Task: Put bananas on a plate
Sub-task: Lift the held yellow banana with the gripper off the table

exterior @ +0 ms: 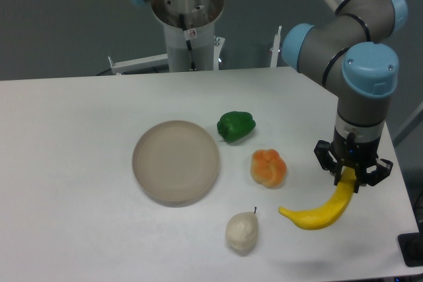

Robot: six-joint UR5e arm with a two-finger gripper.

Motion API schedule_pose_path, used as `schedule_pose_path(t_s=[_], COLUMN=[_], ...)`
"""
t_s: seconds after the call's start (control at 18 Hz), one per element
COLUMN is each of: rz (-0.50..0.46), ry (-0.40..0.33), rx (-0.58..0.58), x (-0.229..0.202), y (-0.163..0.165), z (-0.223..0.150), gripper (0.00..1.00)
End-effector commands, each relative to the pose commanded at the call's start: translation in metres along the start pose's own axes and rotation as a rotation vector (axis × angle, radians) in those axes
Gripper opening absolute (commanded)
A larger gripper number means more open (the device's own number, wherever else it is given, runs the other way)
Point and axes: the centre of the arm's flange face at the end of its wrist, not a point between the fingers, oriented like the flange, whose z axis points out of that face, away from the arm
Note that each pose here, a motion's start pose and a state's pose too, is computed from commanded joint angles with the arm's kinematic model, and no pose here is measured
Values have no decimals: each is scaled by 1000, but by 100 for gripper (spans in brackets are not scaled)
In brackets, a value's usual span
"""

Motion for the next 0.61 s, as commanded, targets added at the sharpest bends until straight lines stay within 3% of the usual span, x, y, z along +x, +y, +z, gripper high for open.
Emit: schedule_pose_path(t_s=[0.33,0.61], rz=[2,11], ry=[-18,13], rx=[7,-3], x=[2,19], y=[-1,-8], z=[-17,-38], gripper=[33,33])
